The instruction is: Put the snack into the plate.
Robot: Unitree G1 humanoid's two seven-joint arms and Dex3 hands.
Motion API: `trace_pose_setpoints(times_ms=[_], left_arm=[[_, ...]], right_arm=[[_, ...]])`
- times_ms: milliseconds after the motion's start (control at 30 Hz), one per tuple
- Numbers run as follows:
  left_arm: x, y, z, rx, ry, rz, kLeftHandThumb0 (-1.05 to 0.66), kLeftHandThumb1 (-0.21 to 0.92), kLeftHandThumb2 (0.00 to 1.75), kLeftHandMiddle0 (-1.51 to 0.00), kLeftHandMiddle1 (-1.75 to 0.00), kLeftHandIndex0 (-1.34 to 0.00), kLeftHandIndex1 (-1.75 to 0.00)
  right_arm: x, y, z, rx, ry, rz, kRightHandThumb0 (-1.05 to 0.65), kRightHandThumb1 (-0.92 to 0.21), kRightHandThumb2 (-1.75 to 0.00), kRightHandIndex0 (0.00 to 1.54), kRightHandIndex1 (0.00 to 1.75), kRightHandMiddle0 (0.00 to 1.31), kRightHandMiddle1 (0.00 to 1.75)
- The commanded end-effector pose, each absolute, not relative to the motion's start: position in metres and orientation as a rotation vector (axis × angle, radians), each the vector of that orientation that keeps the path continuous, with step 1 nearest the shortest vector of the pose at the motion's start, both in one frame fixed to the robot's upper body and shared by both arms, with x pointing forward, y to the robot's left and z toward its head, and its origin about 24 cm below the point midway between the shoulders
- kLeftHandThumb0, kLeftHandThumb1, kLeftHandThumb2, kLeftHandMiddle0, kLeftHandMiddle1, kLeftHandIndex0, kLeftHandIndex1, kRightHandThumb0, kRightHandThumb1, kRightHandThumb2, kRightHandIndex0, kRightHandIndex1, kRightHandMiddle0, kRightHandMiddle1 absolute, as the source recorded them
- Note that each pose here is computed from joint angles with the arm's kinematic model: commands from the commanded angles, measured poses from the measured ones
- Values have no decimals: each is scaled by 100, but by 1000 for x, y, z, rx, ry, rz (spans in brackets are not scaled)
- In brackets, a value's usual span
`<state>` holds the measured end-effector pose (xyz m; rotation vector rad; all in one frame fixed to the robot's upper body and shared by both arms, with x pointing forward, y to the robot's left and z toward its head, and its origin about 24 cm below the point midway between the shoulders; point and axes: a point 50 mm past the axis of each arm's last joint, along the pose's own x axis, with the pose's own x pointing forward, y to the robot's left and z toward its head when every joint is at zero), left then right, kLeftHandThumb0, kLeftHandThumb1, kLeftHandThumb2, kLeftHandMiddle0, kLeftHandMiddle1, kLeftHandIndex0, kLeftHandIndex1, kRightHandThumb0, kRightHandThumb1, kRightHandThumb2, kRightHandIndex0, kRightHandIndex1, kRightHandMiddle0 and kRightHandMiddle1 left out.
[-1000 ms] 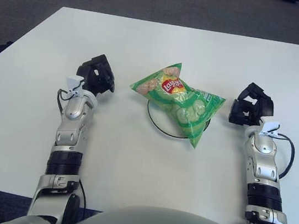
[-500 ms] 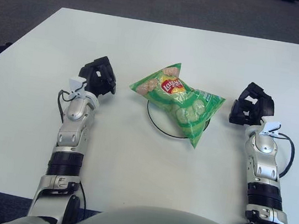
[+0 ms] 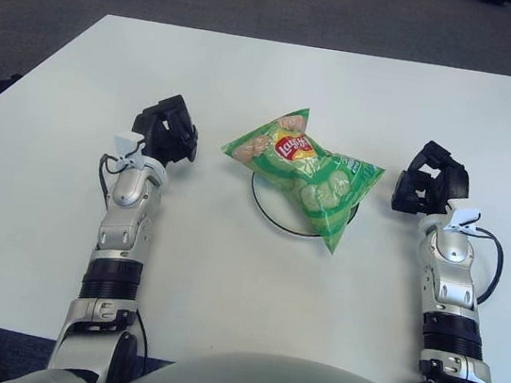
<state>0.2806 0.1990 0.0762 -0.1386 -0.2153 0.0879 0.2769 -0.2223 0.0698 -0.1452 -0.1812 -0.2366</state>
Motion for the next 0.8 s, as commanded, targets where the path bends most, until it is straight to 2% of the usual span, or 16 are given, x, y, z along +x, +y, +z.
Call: trace_pose_setpoints(times_ms=[0, 767], left_arm=[[246, 191, 9, -193, 27, 153, -51, 60, 129, -149, -175, -124, -175], [243, 190, 8, -185, 24, 139, -47, 59, 122, -149, -175, -123, -175]], right_arm=[[253, -222, 22, -96, 13, -272, -62, -2, -168, 140, 175, 87, 175], [254, -218, 22, -69, 35, -286, -55, -14, -153, 138, 175, 76, 175]])
